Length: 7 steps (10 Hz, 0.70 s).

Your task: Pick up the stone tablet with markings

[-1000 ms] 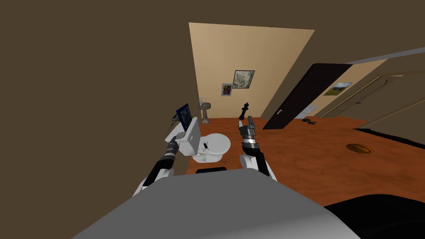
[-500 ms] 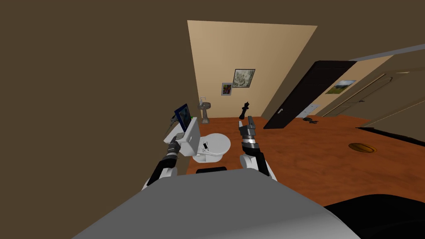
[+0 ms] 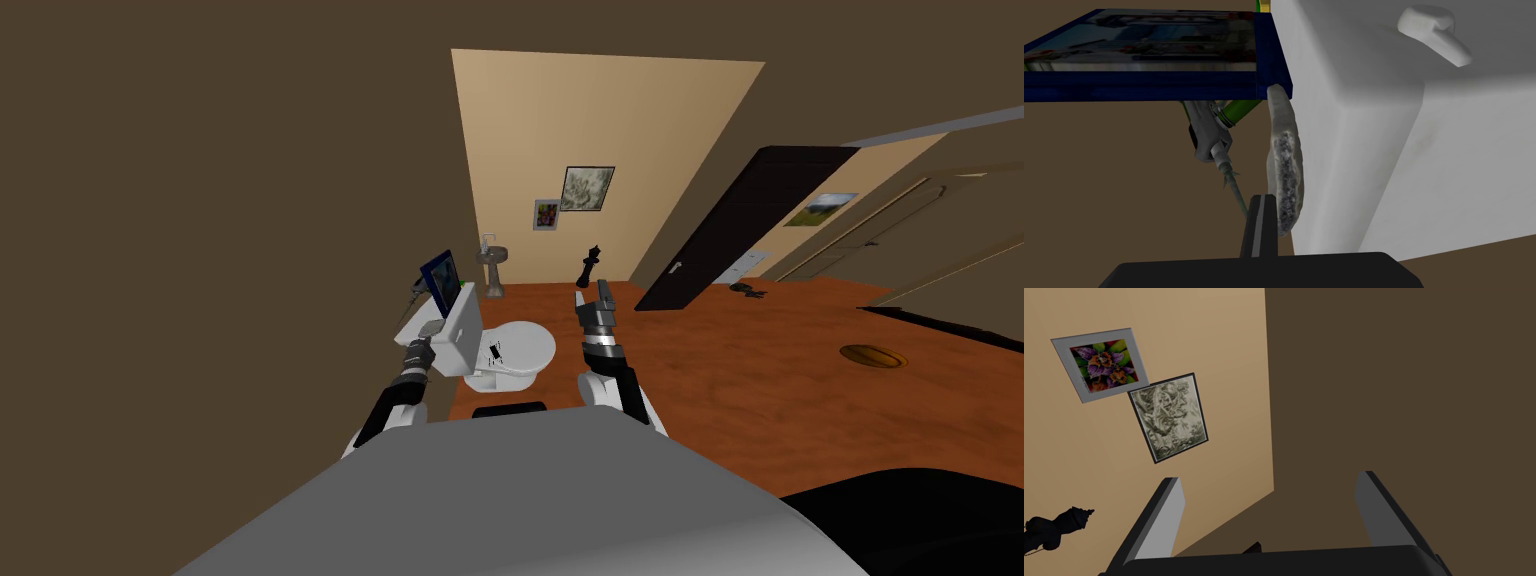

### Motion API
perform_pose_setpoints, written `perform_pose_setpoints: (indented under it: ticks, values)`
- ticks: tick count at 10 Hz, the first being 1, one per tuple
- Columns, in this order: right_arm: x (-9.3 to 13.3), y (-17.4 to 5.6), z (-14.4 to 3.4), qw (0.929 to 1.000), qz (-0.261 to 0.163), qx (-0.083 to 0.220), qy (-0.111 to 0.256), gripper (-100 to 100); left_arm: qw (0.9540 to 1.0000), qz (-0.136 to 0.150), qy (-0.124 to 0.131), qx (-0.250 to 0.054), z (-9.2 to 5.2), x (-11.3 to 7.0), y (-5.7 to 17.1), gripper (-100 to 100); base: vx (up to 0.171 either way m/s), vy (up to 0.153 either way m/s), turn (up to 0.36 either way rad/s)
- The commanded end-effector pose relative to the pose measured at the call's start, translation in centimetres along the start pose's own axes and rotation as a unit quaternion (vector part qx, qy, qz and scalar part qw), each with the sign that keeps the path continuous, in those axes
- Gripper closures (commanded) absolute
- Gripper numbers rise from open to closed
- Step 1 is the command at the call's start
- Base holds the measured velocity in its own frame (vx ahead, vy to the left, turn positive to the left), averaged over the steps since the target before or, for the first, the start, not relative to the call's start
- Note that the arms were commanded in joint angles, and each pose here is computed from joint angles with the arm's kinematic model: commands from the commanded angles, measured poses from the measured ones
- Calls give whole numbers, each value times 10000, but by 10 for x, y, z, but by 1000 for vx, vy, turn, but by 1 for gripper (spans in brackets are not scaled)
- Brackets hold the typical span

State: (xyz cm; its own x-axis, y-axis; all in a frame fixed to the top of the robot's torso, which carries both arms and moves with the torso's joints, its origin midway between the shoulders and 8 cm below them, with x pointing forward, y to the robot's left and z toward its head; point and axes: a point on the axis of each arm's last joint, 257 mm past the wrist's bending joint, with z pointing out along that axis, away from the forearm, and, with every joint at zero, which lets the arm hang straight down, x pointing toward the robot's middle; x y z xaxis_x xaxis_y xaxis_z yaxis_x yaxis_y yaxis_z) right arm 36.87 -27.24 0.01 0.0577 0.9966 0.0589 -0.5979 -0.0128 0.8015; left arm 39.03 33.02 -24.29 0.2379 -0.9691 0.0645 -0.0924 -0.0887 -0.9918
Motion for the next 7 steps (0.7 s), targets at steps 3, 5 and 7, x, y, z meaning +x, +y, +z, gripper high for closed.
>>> perform_pose_setpoints:
  ticks: [3,5,7]
  values:
    - [0,0,0,10000,0,0,0,0,10000,0,0,0,0,0,0,0,0,0,0]
    - [0,0,0,10000,0,0,0,0,9995,303,121,7,1,-5,-3,-100,-2,4,-6]
    - [0,0,0,10000,0,0,0,0,9984,527,209,16,2,-8,-5,-100,-5,17,-16]
